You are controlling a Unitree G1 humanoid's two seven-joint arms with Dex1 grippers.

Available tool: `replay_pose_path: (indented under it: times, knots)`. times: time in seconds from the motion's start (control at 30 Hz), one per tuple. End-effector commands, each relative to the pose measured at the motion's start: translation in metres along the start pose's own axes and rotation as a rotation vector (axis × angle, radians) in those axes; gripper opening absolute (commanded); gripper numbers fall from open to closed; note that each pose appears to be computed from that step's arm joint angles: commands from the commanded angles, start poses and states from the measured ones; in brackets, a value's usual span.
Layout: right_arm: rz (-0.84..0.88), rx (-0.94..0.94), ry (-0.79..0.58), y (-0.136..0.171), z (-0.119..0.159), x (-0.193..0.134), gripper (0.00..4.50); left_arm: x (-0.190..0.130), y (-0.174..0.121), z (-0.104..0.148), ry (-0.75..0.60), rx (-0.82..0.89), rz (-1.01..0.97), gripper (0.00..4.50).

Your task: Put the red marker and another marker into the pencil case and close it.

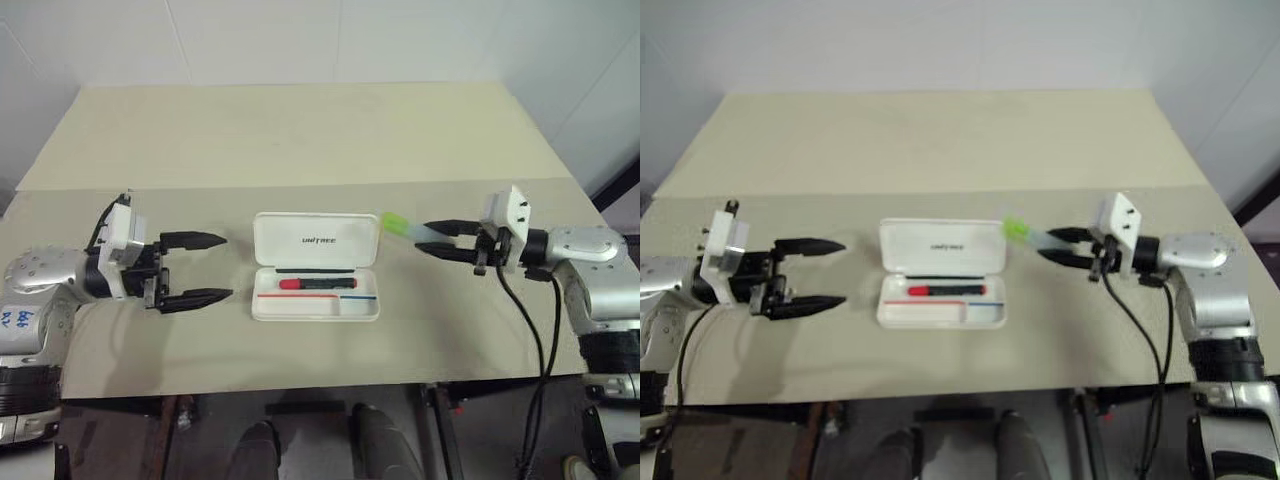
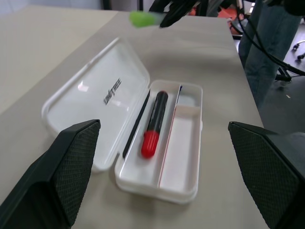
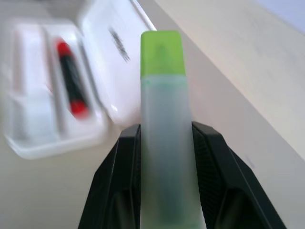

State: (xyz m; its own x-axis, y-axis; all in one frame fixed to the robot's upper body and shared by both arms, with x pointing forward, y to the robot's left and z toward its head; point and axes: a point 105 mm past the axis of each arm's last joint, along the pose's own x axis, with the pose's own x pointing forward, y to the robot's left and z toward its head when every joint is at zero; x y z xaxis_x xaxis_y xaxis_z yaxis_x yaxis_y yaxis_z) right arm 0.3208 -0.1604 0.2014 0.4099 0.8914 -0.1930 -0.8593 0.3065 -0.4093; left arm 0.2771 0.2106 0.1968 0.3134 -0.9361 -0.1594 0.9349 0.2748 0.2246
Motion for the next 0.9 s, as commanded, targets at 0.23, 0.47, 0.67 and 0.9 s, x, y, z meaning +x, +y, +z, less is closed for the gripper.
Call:
replay_pose_path:
  times: [0.23, 0.47, 0.67, 0.9]
  knots:
    - [0.138, 0.019, -0.118, 0.047, 0.033, 0.057, 1.11, -0.012, 0.002, 0.003, 0.023, 0.040, 0.048, 4.50]
    - [0.311, -0.029, -0.094, 0.073, 0.015, 0.112, 1.11, -0.007, 0.002, 0.003, 0.019, 0.043, 0.039, 4.50]
    - [0.413, -0.062, -0.067, 0.079, 0.007, 0.130, 1.11, -0.004, 0.001, 0.005, 0.015, 0.048, 0.035, 4.50]
    - [0.475, -0.060, -0.049, 0.086, 0.002, 0.139, 1.11, -0.006, -0.003, 0.005, 0.013, 0.046, 0.045, 4.50]
